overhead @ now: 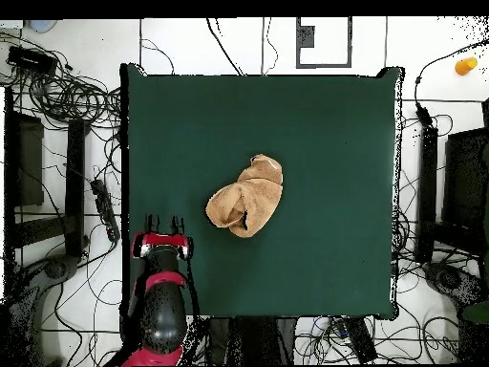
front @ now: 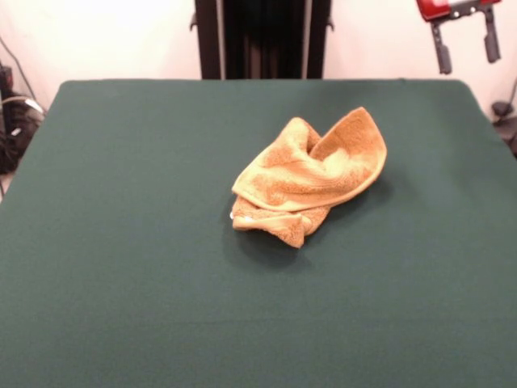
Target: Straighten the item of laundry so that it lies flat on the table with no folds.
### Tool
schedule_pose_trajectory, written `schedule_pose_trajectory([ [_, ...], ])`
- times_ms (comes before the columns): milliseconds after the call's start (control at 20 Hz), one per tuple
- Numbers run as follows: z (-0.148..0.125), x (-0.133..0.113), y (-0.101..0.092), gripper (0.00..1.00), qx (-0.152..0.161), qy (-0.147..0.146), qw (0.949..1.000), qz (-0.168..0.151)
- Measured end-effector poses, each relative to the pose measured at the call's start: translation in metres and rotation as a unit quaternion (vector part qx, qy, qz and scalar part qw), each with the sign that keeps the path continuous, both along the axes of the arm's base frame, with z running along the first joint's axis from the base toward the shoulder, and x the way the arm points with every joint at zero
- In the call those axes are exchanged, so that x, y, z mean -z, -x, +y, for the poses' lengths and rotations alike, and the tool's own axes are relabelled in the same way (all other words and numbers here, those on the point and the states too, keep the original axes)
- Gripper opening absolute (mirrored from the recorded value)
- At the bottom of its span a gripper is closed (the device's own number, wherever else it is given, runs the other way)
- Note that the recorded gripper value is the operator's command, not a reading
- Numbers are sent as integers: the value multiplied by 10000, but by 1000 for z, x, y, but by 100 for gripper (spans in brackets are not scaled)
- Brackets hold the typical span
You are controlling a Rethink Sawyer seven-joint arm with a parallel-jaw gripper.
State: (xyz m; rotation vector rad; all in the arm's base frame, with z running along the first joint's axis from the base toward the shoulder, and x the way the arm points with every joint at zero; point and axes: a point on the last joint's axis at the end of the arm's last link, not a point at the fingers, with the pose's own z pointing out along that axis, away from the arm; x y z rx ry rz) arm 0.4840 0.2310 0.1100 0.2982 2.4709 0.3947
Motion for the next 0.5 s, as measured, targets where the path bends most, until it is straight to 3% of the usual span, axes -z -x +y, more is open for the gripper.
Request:
schedule_pose_trajectory([
  [50, 1, 1, 0, 100, -90, 67, 9999, 97],
  [100, 3, 1, -2, 100, -428, 287, 9978, 427],
  [150, 4, 0, -3, 100, -765, 507, 9929, 757],
  [300, 1, -6, -13, 100, -1394, 839, 9776, 1334],
  [450, -13, -10, -26, 100, -1729, 1025, 9651, 1679],
  [500, -28, -12, -38, 100, -1888, 1133, 9574, 1866],
])
